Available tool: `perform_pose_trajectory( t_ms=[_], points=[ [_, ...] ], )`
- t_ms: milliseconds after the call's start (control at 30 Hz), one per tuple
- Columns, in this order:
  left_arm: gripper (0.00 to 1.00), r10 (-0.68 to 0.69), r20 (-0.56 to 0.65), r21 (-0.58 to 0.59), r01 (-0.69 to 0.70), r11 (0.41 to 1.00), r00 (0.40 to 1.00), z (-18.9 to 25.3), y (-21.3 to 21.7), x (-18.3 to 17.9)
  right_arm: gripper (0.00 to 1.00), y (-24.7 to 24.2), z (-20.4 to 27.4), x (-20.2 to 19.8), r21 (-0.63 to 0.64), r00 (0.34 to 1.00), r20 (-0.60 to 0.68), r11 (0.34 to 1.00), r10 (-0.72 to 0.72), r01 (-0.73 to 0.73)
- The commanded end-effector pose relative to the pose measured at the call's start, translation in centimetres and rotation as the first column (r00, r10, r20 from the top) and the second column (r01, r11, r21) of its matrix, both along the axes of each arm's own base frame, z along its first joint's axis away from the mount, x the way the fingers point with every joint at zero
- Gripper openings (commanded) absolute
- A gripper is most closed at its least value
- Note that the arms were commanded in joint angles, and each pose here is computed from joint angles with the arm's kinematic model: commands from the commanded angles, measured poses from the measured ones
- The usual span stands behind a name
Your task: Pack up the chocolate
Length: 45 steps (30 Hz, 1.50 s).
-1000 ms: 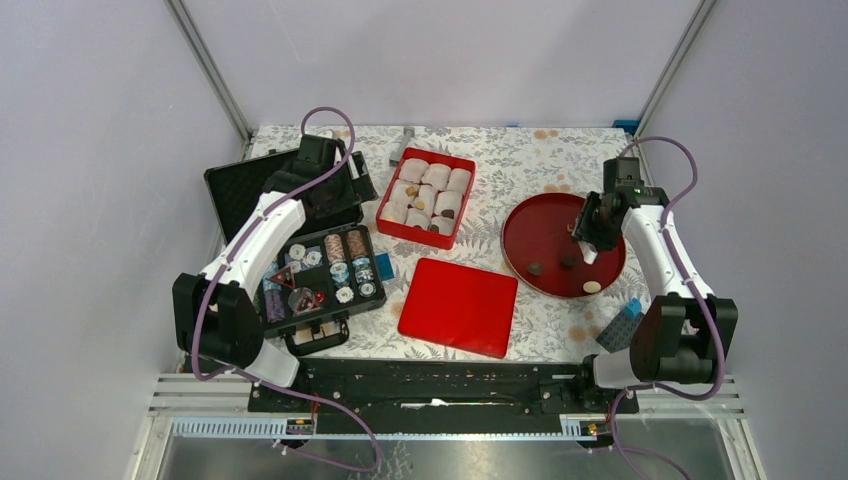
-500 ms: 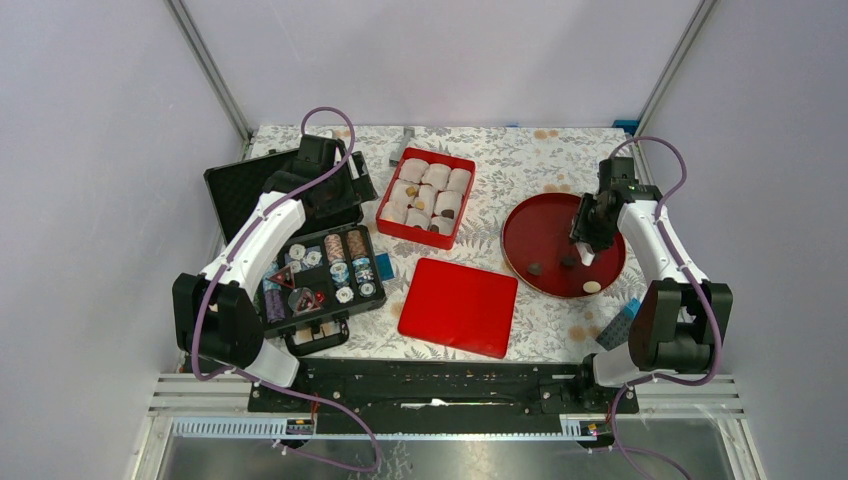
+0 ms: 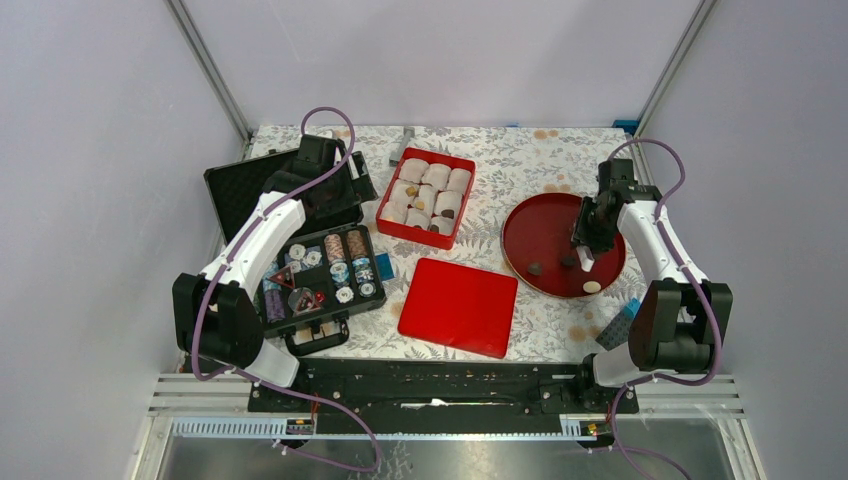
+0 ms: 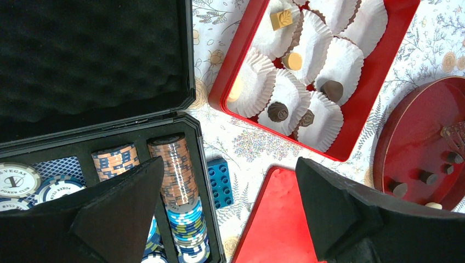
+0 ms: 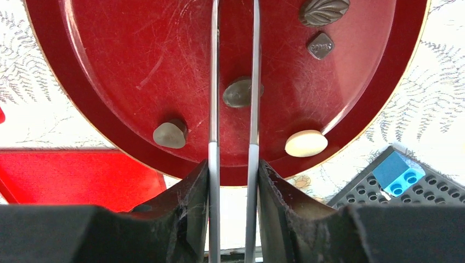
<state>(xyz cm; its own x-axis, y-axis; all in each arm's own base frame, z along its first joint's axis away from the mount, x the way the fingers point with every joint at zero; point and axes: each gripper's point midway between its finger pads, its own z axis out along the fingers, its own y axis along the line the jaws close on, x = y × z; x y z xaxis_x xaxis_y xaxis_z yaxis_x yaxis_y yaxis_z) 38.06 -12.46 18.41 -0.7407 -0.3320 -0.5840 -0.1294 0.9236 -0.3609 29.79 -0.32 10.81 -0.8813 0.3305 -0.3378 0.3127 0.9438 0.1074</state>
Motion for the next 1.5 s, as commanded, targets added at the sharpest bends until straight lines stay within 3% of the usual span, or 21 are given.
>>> perform_pose_trajectory(
  t_ms=[0,233,700,1067,1467],
  points=[
    [0.99,0.007,0.095,-0.036,-0.004,0.999,0.995,2.7,-0.2,1.0,0.39,-0.7,0.5,-0.5,-0.041,1.0,-0.003,0.999,0.013,-0.013],
    [0.99,0.008,0.104,-0.037,-0.004,0.999,0.995,2.9,-0.1,1.0,0.31,-0.8,1.5,-0.1,-0.049,1.0,0.02,0.999,0.013,-0.012],
    [0.99,0.007,0.096,-0.038,-0.004,0.999,0.995,2.6,-0.2,1.1,0.26,0.7,6.7,2.2,-0.017,0.99,0.136,1.0,0.025,-0.022],
    [0.99,0.012,0.098,-0.034,-0.008,0.999,0.995,2.6,-0.2,1.4,0.26,12.2,13.7,6.0,0.072,0.928,0.292,0.962,0.232,-0.263],
    [0.99,0.021,0.105,-0.019,-0.019,1.0,0.994,2.5,0.4,0.9,0.25,22.8,14.1,10.4,0.09,0.846,0.333,0.879,0.416,-0.468]
  ],
)
